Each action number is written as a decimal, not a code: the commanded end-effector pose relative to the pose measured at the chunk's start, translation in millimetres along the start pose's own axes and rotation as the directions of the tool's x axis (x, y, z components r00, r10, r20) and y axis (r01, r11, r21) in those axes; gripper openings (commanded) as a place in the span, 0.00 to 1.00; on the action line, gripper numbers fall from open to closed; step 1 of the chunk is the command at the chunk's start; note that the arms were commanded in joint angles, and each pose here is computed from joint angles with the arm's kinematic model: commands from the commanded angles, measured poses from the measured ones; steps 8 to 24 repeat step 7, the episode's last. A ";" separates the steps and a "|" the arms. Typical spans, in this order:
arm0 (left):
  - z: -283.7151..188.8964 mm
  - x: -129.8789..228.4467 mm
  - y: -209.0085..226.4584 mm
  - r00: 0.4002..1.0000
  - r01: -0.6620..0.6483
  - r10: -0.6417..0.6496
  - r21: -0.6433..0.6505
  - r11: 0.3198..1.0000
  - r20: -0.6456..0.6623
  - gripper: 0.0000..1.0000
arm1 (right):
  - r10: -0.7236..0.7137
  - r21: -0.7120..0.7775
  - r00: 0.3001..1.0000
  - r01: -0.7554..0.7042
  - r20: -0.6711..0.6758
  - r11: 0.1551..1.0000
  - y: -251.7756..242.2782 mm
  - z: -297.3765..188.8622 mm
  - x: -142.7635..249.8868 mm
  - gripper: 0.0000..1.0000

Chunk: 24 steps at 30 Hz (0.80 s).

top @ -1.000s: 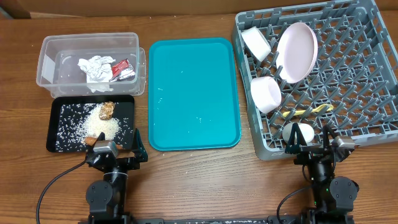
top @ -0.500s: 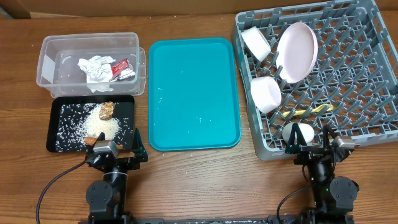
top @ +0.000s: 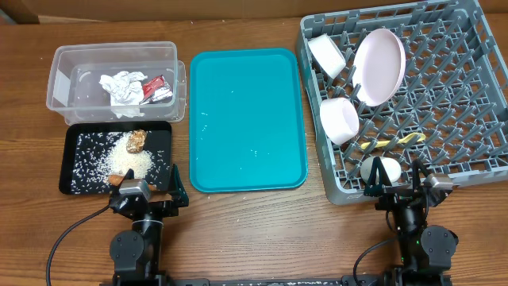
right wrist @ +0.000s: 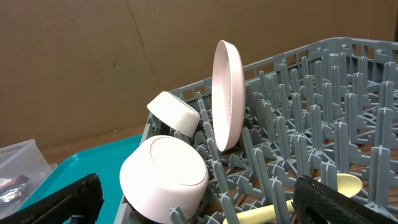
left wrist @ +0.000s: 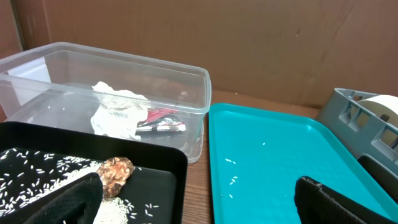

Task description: Sort waste into correct bins and load items into the dishwasher

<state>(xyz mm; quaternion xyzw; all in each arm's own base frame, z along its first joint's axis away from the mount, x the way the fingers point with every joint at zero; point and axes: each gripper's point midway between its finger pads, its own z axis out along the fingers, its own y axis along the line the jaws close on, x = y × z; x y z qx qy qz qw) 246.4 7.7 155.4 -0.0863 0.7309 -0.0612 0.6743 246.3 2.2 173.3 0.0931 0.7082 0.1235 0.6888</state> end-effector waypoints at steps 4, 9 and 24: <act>-0.3 -0.1 -0.9 1.000 -0.017 0.017 0.004 1.000 0.004 1.00 | 0.000 0.001 1.000 0.000 0.005 1.000 -0.9 0.1 1.4 1.00; -0.3 -0.1 -0.9 1.000 -0.017 0.017 0.004 1.000 0.004 1.00 | 0.001 0.001 1.000 -0.001 0.005 1.000 -0.9 0.1 1.4 1.00; -0.3 -0.1 -0.9 1.000 -0.017 0.017 0.004 1.000 0.004 1.00 | 0.001 0.001 1.000 -0.001 0.005 1.000 -0.9 0.1 1.4 1.00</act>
